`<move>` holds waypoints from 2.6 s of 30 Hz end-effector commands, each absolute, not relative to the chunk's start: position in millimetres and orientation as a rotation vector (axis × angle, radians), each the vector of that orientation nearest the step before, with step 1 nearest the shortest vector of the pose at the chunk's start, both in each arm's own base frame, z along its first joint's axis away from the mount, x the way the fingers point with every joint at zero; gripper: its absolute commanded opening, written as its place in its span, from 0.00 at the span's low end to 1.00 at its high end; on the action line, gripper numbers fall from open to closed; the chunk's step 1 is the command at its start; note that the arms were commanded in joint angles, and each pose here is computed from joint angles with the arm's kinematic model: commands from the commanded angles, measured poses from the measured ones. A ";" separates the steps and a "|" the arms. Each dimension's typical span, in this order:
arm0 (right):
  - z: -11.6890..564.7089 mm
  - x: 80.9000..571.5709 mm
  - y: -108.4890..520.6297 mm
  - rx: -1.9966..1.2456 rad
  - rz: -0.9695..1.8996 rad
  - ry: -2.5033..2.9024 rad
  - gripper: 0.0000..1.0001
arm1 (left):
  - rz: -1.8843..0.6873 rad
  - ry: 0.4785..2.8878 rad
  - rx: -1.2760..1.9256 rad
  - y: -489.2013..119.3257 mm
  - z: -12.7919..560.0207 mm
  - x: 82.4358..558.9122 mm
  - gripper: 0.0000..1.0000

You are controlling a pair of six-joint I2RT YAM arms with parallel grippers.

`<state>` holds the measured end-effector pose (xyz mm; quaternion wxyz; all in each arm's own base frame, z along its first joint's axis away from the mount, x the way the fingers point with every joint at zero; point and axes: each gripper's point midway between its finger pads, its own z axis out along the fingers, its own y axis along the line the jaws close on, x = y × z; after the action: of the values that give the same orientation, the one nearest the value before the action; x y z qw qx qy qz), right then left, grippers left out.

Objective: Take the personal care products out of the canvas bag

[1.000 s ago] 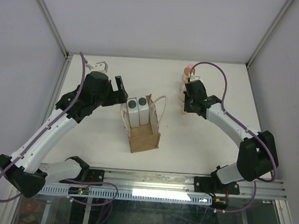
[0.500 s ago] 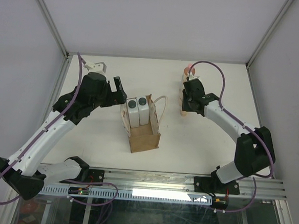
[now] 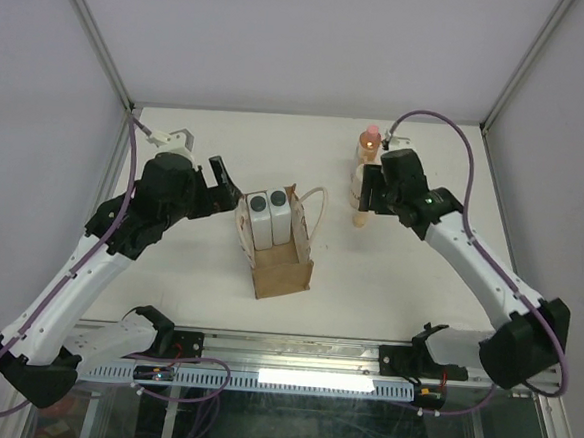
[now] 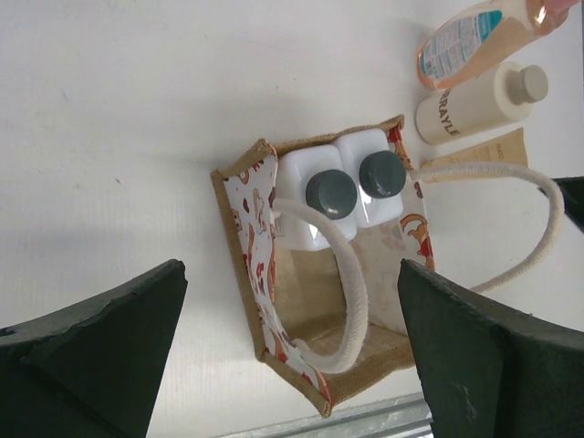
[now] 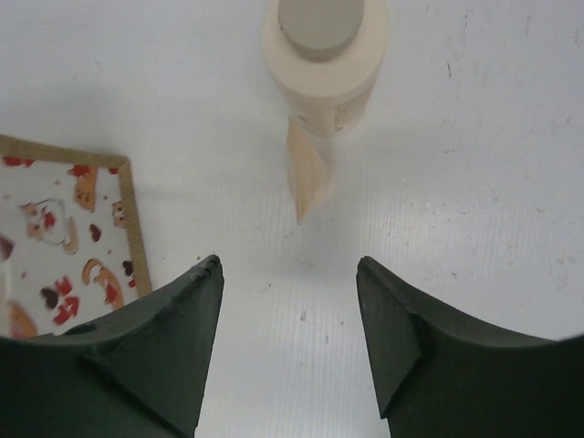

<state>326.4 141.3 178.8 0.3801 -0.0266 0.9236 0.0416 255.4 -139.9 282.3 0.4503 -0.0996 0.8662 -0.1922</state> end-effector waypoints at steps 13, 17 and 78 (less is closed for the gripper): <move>303.0 238.5 222.5 -0.331 0.856 2.089 0.69 | -0.627 2.196 -0.393 -146.6 253.9 233.1 0.99; 329.7 234.1 266.5 -0.482 0.864 2.031 0.71 | -0.623 2.179 -0.383 -145.7 260.9 235.0 0.99; 143.6 316.0 365.7 -0.553 0.251 2.517 0.51 | -0.377 2.132 -0.275 -124.7 287.1 263.9 0.99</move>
<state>304.9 354.2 139.6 0.2596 -0.2126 0.9382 0.0853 257.2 -125.9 261.1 0.4302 -0.1137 0.8844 -0.1405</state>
